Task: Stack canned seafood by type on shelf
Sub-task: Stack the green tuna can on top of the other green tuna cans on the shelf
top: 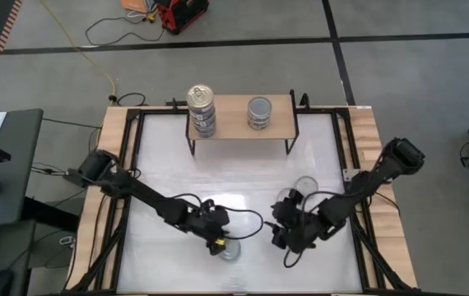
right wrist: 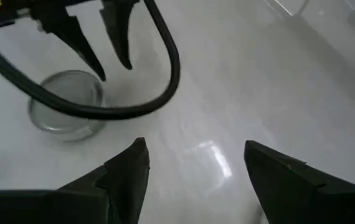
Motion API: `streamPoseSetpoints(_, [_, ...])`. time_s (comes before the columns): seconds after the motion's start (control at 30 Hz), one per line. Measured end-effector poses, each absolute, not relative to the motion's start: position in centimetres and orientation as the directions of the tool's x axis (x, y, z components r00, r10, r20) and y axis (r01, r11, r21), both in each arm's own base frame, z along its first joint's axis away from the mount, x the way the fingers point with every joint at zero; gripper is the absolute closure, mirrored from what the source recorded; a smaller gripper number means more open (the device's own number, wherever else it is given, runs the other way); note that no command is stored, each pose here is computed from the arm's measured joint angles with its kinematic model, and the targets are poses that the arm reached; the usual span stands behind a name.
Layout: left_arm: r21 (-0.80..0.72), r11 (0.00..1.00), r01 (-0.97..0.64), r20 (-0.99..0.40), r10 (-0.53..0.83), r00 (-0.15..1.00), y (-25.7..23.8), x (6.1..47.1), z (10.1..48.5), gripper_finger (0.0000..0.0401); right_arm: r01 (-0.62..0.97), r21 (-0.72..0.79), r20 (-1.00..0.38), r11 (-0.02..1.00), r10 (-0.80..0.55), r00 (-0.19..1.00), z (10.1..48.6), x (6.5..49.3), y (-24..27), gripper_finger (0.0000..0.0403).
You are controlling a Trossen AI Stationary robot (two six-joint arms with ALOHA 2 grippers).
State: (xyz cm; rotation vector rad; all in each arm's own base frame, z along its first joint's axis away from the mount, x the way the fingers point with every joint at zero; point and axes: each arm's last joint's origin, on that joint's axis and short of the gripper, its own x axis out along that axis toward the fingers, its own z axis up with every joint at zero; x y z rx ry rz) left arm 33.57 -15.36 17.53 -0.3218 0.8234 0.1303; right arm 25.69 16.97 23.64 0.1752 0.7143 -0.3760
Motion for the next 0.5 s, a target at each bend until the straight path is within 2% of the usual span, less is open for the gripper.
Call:
streamPoseSetpoints(0.2, [-0.261,0.946,-0.190,-0.749,-0.075,0.658,-15.85,33.80,17.10,0.0269,0.392,-0.002,-0.671,0.920,-0.292,0.682,23.52,24.91,17.43,0.0117])
streamPoseSetpoints(0.5, [-0.262,0.949,-0.174,-0.777,-0.101,0.621,-15.83,33.57,16.55,0.0309,0.421,-0.010,-0.658,0.907,-0.323,0.680,23.55,25.30,16.83,0.0117])
